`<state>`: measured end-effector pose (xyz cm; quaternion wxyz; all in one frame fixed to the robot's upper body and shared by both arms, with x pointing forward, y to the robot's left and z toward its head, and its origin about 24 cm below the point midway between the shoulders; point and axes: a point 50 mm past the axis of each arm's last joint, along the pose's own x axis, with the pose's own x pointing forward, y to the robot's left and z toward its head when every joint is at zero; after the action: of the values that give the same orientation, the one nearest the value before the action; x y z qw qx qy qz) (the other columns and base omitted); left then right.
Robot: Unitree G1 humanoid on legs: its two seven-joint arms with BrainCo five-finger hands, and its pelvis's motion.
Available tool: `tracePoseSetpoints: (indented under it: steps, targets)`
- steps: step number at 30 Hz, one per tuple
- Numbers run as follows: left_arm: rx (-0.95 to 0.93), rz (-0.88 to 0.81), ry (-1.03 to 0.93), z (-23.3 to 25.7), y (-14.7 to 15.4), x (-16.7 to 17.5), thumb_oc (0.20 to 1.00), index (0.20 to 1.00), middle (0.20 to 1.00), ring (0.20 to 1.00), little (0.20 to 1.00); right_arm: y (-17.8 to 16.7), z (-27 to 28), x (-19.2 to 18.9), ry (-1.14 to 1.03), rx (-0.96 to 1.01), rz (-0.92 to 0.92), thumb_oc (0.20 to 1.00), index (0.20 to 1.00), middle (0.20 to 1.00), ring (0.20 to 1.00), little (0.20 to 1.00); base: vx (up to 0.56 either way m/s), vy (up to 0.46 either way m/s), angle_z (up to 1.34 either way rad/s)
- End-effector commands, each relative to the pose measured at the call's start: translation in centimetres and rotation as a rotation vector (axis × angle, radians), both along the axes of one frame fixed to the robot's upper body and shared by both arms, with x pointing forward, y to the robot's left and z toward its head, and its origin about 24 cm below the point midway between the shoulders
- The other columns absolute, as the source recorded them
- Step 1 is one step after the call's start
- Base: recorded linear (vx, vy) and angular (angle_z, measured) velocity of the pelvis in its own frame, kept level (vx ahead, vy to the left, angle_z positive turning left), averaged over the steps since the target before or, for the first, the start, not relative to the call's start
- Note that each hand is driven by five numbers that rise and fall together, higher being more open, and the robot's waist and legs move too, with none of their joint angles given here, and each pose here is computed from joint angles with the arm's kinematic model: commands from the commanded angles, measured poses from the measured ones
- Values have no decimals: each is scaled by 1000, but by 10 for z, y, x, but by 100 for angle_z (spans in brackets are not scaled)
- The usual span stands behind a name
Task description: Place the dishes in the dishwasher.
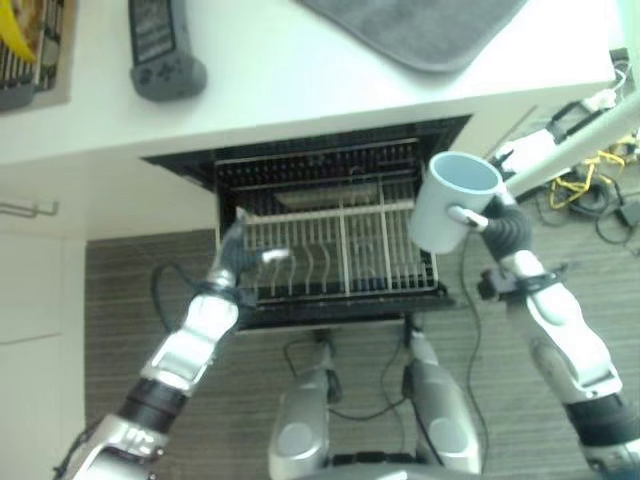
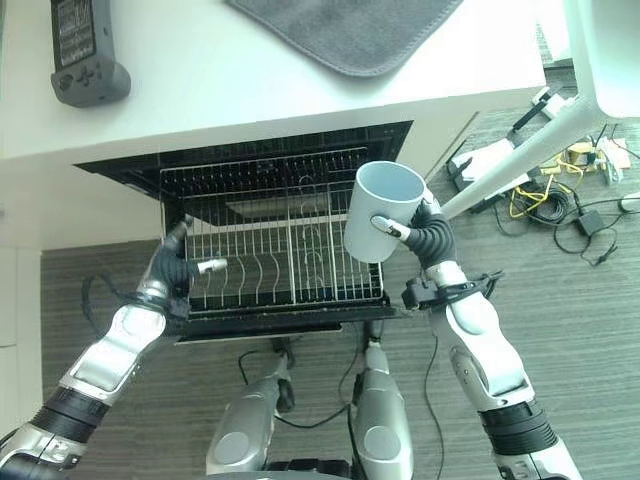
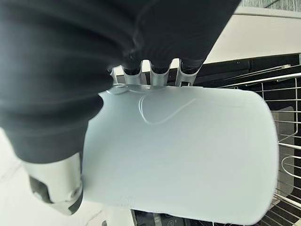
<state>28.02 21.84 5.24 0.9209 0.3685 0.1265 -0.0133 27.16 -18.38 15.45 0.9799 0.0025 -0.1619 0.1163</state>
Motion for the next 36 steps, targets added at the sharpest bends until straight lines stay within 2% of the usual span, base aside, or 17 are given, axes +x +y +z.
tracePoseSetpoints:
  steps: [1,4,9,14,16,21,27,36]
  targets:
    - [193,-44,221,-15,14,-6,1000,1000,1000,1000,1000,4,25,-6,-119,26,58,200,200,200,200,200,70,80,-7]
    - [279,-91,394,-29,15,-11,1000,1000,1000,1000,1000,4,25,-6,-112,14,69,200,200,200,200,200,52,47,-7]
    - [541,-315,699,-36,14,-23,1000,1000,1000,1000,1000,3,26,-4,-104,-9,90,200,200,200,200,200,31,24,-2]
    - [604,-435,934,-38,13,-36,1000,1000,1000,1000,1000,8,22,5,-62,-54,116,200,200,200,200,200,0,0,0]
    - [571,-540,1001,-37,6,-44,1000,1000,1000,1000,1000,8,16,13,-23,-94,114,200,200,200,200,200,0,0,0]
    - [713,-625,1012,-30,1,-43,1000,1000,1000,1000,1000,10,1,36,63,-103,66,200,200,200,200,200,2,-46,2]
    - [805,-618,954,-15,0,-32,1000,1000,1000,1000,1000,7,-8,61,131,-107,-1,200,200,200,200,200,-7,-57,9]
    - [846,-685,907,2,-12,-13,1000,1000,1000,1000,1000,-5,-10,105,284,-64,-115,200,200,200,200,200,-19,-29,11]
